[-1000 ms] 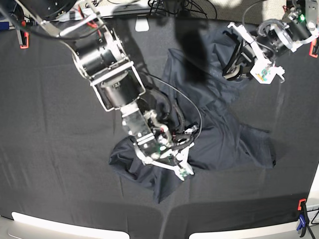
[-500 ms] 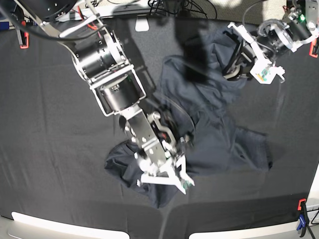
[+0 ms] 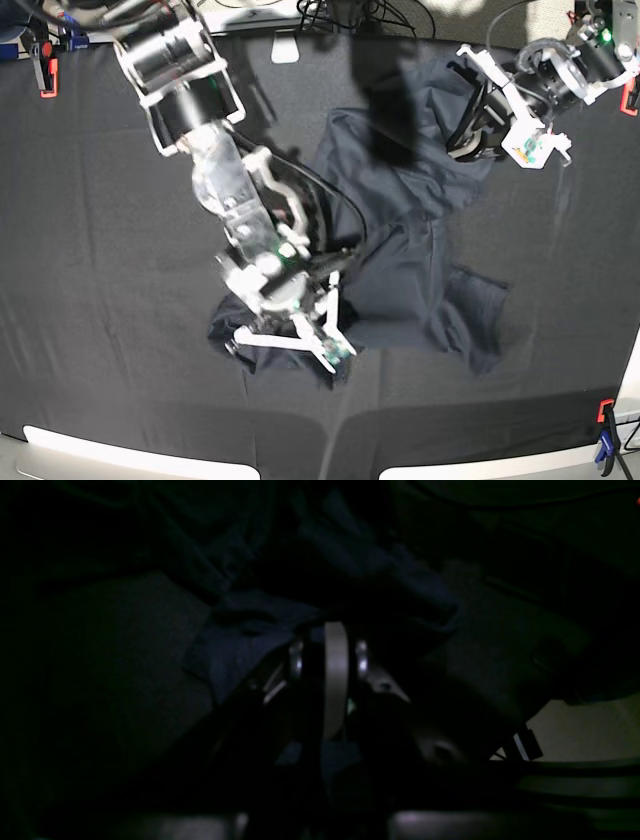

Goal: Layout the t-shirt on the table in an organized manner, then fold the t-shirt properly
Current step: 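Lower the right gripper onto the shirt body and grasp a hem edge, then drag the grasped hem with the right gripper away from the left gripper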

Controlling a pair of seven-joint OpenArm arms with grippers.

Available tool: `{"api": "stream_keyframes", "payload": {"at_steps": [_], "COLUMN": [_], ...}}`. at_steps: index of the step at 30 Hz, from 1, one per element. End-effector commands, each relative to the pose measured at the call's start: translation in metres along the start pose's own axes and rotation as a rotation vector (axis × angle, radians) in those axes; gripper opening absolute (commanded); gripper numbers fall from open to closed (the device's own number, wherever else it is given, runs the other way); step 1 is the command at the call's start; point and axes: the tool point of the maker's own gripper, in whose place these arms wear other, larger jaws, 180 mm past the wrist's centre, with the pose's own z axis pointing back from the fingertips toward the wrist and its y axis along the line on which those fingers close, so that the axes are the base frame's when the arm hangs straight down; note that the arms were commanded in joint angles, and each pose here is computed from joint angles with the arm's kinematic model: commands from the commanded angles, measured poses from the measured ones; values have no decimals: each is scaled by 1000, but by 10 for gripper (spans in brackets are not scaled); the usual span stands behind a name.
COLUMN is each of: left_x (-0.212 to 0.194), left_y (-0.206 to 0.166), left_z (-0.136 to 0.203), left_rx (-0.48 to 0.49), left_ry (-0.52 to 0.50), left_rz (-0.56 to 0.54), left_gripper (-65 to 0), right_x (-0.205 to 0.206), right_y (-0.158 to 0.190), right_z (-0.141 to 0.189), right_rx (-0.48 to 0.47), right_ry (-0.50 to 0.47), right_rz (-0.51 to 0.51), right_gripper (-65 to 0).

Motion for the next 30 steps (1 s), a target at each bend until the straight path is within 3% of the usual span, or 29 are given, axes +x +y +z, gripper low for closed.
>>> {"api": "stream_keyframes", "payload": {"at_steps": [1, 2, 5, 7, 19, 23, 30], "left_x": [13, 13, 13, 13, 13, 13, 13], "left_y": [-1, -1, -1, -1, -1, -1, -1], "left_z": [2, 2, 2, 2, 2, 2, 2], "left_rx": [-8, -8, -8, -8, -8, -8, -8], "left_ry": [-50, -50, -50, -49, -50, -50, -50], "left_rz": [-8, -8, -8, -8, -8, -7, -8], "left_gripper": [-608, -608, -608, -608, -608, -608, -608], "right_x": [24, 25, 31, 33, 29, 13, 17], "right_y": [-8, -4, 6, 9, 0, -9, -37], "right_z": [5, 6, 7, 7, 1, -13, -13], "right_rx": [-8, 14, 70, 85, 42, 36, 30], "right_ry": [-74, -80, -106, -119, -111, -59, -109], "right_rz": [-19, -33, -69, -79, -56, -90, -227], "right_gripper": [-650, -643, -496, -455, -455, -455, -455]}}
